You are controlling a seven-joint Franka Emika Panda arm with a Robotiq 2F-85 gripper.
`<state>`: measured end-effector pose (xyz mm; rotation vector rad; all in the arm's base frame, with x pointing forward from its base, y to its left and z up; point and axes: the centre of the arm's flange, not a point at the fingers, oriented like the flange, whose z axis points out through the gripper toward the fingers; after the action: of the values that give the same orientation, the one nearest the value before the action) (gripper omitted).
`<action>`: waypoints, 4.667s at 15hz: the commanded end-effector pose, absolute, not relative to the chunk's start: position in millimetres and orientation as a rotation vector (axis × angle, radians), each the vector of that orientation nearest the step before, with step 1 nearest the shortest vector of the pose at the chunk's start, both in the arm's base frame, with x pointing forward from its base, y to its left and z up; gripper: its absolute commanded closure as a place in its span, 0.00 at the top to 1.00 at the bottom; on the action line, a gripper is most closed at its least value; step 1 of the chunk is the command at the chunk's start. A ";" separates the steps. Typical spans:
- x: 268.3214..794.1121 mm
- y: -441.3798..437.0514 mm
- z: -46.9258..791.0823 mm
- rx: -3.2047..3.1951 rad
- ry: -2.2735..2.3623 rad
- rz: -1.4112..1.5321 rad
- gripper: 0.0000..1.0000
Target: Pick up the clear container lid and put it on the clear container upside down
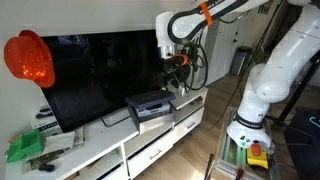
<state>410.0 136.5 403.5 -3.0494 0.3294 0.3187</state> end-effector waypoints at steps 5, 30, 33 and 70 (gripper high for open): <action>410.0 136.5 403.5 -3.049 0.329 0.319 1.00; 394.6 -271.9 327.9 -2.638 1.667 0.069 1.00; 386.8 -290.4 324.3 -2.623 1.699 0.029 1.00; 324.4 -576.8 167.2 -2.681 1.576 0.045 1.00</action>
<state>326.9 -558.5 185.8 -2.7030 1.5914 0.0378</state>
